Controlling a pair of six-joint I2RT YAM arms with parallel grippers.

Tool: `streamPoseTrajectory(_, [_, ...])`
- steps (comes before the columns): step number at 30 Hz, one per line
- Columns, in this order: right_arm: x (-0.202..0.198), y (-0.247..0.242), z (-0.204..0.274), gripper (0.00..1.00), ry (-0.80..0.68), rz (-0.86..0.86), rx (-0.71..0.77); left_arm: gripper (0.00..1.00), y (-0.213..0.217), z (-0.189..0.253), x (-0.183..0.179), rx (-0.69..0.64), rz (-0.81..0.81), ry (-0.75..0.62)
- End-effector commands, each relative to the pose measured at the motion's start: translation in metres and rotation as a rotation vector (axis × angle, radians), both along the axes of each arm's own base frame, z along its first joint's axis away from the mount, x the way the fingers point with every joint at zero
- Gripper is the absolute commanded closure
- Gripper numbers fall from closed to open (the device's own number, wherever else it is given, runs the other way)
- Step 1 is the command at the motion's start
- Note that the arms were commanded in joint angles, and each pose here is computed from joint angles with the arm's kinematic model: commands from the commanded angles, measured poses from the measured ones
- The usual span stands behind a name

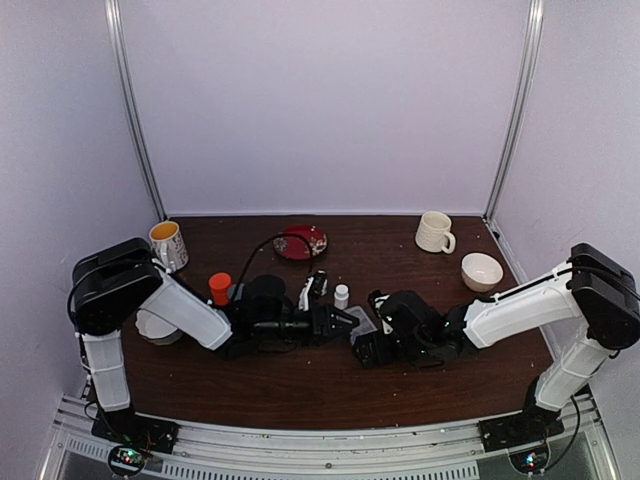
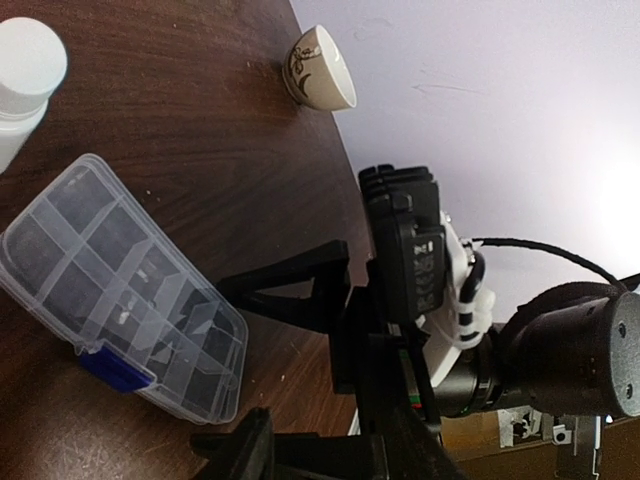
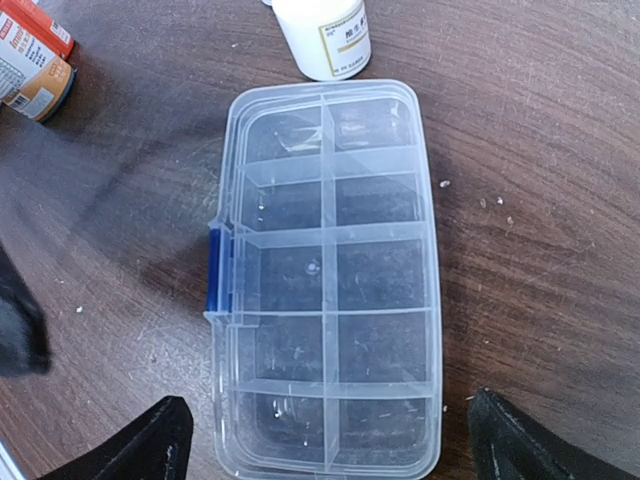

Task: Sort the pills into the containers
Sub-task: Place the pill container at the center of the board, then pick up the pill container from the center of the board, then open the lid of the pill container.

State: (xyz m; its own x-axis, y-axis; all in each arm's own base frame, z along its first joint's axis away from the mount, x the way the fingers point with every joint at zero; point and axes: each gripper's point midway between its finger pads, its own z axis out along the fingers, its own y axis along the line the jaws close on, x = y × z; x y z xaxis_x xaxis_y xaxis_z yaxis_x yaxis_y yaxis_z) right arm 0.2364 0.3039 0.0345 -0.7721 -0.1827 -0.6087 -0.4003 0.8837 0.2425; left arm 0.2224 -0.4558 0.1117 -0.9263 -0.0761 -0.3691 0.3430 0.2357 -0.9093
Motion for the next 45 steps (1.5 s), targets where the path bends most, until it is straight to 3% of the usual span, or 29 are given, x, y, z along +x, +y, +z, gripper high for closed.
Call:
streamPoseTrajectory(1, [0.010,-0.001,0.007,0.00,-0.054,0.014,-0.062,0.58,0.013,0.032,0.008,-0.026,0.046,-0.099])
streamPoseTrajectory(9, [0.017,-0.003,0.001,0.01,-0.067,0.046,-0.166,0.56,0.042,0.031,0.019,0.128,0.119,-0.165])
streamPoseTrajectory(13, [0.015,0.002,-0.001,0.19,-0.049,0.046,-0.147,0.55,0.049,0.026,0.019,0.195,0.121,-0.183])
streamPoseTrajectory(17, [0.014,0.005,0.000,0.19,-0.037,0.046,-0.131,0.55,0.052,0.024,0.020,0.228,0.123,-0.190])
streamPoseTrajectory(22, [0.014,0.005,0.007,0.30,-0.041,0.033,-0.105,0.55,0.051,0.024,0.020,0.254,0.112,-0.201])
streamPoseTrajectory(28, [0.008,0.009,0.027,0.39,-0.035,0.031,0.010,0.56,0.053,0.020,0.021,0.272,0.113,-0.198])
streamPoseTrajectory(33, [0.002,0.018,0.054,0.40,-0.045,0.039,0.202,0.57,0.055,0.023,0.021,0.250,0.124,-0.178])
streamPoseTrajectory(45, [-0.013,0.021,0.097,0.42,-0.102,0.104,0.389,0.53,0.054,0.051,0.027,0.116,0.135,-0.192])
